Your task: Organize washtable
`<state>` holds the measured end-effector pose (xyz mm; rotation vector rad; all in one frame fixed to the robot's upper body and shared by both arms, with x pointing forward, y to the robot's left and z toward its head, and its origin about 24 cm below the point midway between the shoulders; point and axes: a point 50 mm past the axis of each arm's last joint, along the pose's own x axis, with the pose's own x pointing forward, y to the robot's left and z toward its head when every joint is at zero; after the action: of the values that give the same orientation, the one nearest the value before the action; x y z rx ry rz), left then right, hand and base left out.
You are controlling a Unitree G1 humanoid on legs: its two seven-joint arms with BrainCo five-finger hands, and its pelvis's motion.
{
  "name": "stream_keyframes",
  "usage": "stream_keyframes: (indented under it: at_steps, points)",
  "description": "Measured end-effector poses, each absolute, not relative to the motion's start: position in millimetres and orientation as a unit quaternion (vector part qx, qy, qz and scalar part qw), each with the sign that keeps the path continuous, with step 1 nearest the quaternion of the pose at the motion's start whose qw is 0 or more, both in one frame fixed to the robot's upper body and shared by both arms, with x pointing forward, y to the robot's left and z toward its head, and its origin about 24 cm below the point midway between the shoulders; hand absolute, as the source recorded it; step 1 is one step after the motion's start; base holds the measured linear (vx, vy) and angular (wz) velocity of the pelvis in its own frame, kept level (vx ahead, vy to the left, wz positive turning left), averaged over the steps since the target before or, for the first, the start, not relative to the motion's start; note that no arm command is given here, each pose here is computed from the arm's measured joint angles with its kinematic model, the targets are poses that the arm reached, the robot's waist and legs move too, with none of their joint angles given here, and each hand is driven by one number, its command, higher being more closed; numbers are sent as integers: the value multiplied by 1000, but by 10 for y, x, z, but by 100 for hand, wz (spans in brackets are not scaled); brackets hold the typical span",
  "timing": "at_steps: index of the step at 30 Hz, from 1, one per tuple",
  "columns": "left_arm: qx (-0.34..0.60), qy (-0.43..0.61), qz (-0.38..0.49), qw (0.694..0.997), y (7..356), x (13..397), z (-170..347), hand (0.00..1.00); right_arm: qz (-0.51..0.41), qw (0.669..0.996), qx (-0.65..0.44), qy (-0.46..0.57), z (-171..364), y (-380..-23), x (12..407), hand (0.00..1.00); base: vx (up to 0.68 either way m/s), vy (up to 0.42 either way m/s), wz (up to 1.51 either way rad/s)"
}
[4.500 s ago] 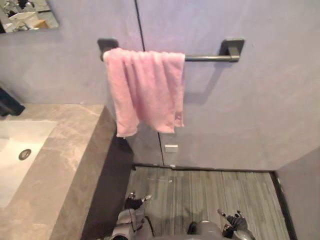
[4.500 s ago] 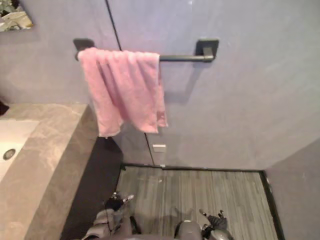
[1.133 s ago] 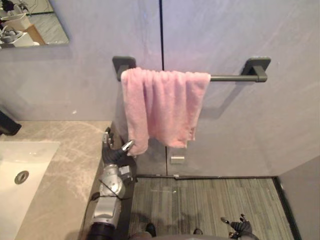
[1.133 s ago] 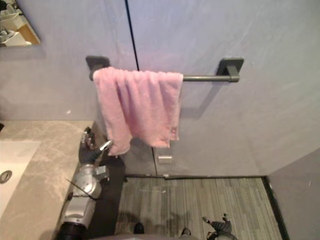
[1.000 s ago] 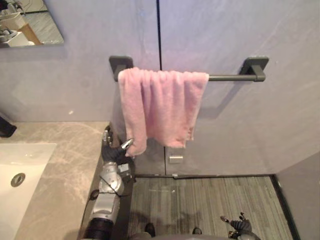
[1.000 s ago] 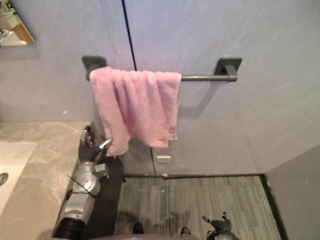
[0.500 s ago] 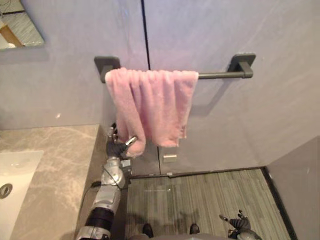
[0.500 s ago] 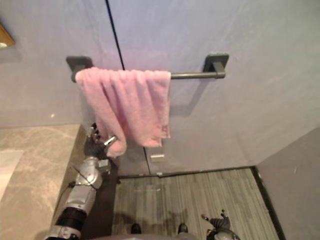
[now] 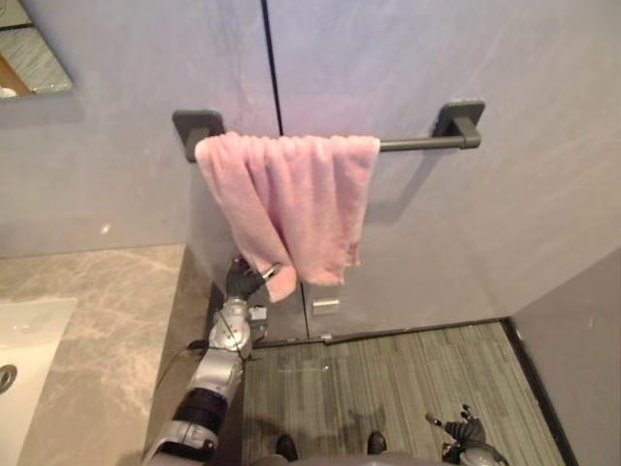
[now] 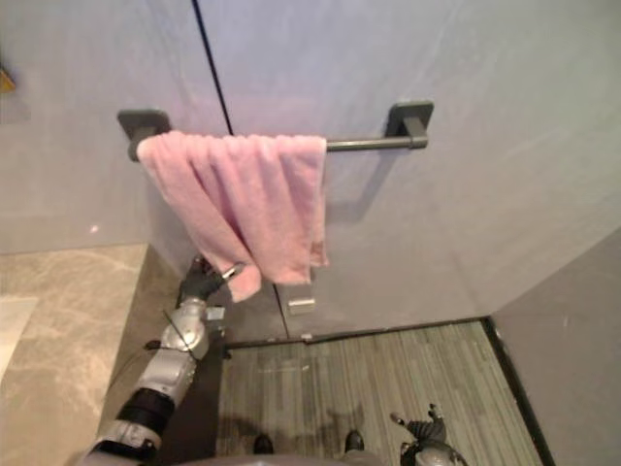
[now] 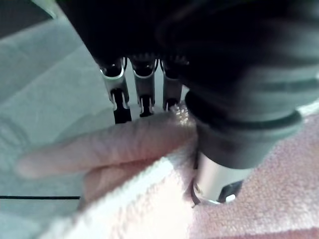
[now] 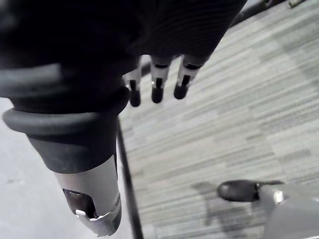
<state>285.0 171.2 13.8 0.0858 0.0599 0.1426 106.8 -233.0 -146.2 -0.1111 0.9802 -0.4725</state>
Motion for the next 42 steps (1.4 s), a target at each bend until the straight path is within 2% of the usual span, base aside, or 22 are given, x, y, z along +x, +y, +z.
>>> stream_keyframes:
  at_steps: [8, 12, 20, 29, 42]
  points:
    - [35, 11, 75, 997, 1717, 2866, 228, 100, -225, 916, -72, 325, -1027, -2372, 1557, 0, -50, -15, -7]
    - [23, -19, 89, 996, 1769, 2850, 361, 100, -222, 949, -75, 212, -622, -2366, 1865, 0, -64, -17, -9]
    - [2, -56, 83, 995, 1670, 2830, 511, 100, -173, 980, -75, 60, -30, -2183, 2181, 0, -18, -10, -9]
    - [-15, -59, 34, 998, 1457, 2817, 525, 100, -17, 993, -93, -65, 496, -1768, 2597, 0, -19, -13, 5]
    - [-47, -78, -8, 996, 1233, 2799, 610, 100, 69, 989, -88, -93, 658, -1441, 2819, 0, -36, -14, 10]
